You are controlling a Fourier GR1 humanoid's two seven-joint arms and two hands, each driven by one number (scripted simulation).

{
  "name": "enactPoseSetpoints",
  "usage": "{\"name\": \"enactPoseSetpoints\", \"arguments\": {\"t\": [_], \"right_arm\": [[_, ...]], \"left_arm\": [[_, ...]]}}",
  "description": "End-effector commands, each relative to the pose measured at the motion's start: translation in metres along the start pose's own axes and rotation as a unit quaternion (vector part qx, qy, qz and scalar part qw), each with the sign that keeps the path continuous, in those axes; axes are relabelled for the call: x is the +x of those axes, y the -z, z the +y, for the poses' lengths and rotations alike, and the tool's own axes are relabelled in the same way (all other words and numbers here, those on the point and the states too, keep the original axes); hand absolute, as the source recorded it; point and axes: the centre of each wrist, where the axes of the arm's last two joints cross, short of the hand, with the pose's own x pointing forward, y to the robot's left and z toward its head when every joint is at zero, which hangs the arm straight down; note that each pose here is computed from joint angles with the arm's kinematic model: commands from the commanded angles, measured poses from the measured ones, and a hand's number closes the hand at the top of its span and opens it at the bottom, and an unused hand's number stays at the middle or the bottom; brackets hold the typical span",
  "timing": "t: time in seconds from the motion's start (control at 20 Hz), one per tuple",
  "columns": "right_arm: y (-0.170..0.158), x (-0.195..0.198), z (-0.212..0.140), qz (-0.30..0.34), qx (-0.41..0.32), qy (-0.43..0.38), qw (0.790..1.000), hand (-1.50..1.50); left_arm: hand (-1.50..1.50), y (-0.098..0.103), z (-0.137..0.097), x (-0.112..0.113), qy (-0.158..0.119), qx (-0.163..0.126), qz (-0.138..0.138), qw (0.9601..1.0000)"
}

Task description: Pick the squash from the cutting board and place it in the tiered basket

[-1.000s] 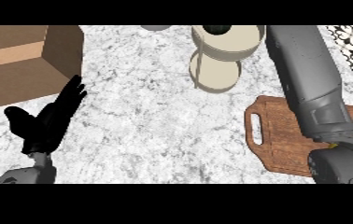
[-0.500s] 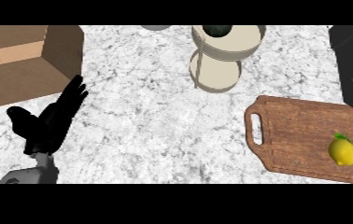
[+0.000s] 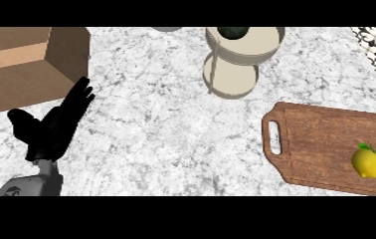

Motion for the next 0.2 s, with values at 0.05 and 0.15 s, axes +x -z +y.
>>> {"name": "enactPoseSetpoints", "arguments": {"t": [0.05, 0.15], "right_arm": [[-0.003, 0.012, -0.056, -0.003, -0.008, -0.007, 1.0, -1.5], [-0.008, 0.017, -0.084, -0.007, -0.006, -0.017, 1.0, -1.5]], "left_arm": [[0.0, -0.007, 0.0, -0.006, 0.0, -0.013, -0.003, 0.9999], [0.0, -0.002, 0.0, 0.004, -0.009, -0.005, -0.001, 0.9999]]}}
